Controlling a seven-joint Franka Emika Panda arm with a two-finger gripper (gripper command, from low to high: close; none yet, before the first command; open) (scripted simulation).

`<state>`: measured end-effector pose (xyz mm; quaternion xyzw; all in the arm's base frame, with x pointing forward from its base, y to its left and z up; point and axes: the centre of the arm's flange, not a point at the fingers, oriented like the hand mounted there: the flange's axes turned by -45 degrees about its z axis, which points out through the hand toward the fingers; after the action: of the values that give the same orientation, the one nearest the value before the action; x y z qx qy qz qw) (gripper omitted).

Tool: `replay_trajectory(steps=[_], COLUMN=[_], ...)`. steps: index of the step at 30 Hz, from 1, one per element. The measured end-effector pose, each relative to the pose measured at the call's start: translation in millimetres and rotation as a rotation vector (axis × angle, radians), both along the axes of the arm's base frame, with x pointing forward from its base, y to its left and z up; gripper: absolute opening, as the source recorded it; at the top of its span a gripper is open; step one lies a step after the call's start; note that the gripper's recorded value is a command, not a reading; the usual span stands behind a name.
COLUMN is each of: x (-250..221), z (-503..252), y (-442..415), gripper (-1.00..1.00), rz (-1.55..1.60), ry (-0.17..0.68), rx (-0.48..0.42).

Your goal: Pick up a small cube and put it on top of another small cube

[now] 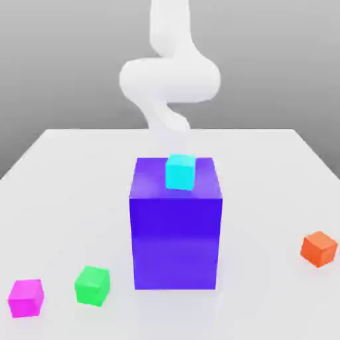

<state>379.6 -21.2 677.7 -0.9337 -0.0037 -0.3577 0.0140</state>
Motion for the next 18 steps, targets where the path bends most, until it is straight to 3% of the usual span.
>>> replay_trajectory(steps=[9, 18], x=[87, 108], z=[-145, -305], y=[-76, -154], gripper=[0.0, 0.0], rz=[0.069, 0.084], ry=[0.23, 0.441], rx=[0.034, 0.03])
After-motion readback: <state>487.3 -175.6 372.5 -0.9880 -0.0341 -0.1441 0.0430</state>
